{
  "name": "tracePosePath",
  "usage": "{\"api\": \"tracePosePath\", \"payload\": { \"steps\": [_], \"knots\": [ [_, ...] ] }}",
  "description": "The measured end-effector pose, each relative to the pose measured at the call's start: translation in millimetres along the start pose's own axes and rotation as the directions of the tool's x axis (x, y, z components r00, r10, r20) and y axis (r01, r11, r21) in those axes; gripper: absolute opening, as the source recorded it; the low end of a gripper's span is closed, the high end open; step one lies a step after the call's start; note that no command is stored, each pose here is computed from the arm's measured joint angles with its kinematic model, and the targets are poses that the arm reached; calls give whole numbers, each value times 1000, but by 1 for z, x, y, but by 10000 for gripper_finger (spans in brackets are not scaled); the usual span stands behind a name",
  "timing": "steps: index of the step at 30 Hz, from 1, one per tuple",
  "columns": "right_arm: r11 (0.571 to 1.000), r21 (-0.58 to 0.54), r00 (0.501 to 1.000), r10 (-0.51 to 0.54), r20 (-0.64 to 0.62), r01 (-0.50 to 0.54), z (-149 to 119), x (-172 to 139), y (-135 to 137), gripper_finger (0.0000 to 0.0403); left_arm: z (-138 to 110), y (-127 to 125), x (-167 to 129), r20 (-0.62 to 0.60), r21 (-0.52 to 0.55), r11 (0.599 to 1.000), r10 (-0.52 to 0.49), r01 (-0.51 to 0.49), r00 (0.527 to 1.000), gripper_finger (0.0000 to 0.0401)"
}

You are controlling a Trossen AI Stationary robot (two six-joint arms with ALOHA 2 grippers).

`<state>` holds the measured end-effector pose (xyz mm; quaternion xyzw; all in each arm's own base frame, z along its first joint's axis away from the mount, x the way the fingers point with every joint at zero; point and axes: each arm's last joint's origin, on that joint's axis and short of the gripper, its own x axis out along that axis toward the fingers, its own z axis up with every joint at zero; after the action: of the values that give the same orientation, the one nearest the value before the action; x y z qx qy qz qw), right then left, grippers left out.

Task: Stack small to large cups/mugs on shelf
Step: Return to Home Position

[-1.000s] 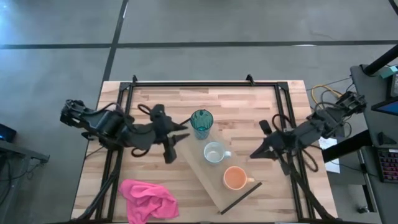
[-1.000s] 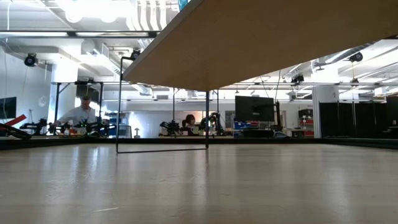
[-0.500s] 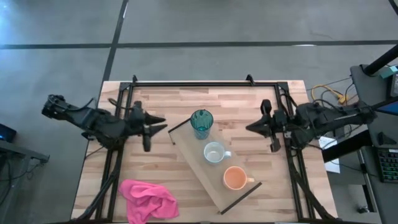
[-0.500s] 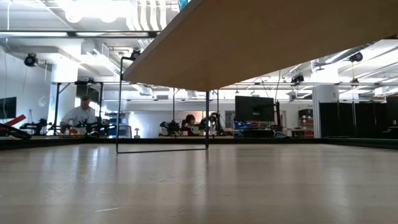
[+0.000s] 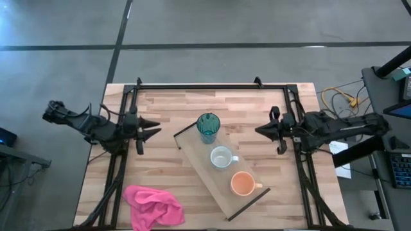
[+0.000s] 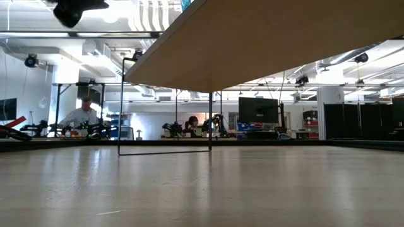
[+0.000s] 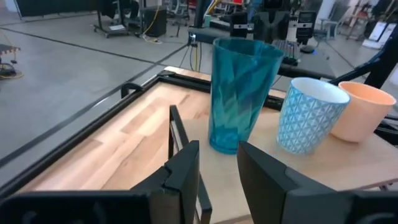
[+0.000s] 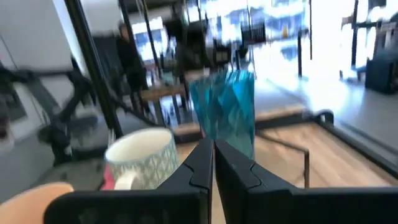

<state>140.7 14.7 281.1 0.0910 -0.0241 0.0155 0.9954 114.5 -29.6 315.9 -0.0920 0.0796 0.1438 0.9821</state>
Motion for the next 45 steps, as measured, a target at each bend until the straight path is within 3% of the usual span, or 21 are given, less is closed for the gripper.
{"api": "tracePosePath", "payload": {
  "steps": [10, 22, 27, 31, 38, 45],
  "knots": [
    [999, 33, 982, 11, 186, -18, -36, -19, -10, 9, -38, 22, -14, 117, -86, 994, -62, 72, 991, 96],
    [992, 124, 980, -38, 197, 14, -65, -31, -18, 9, -83, 40, -20, 244, -113, 979, -140, 172, 960, 96],
    [993, 116, 980, -40, 197, 17, -75, -35, -20, 9, -91, 38, -15, 212, -90, 979, -162, 184, 964, 96],
    [984, 177, 986, -50, 160, 21, -89, -37, -23, 9, -100, 38, -12, 194, -67, 982, -159, 175, 968, 96],
    [985, 170, 984, -56, 166, 28, -89, -42, -23, 9, -102, 36, -9, 258, -49, 981, -169, 188, 951, 96],
    [986, 150, 984, -100, 150, 78, -91, -42, -25, 9, -137, 33, 6, 242, -111, 958, -231, 263, 943, 96]
  ]
}}
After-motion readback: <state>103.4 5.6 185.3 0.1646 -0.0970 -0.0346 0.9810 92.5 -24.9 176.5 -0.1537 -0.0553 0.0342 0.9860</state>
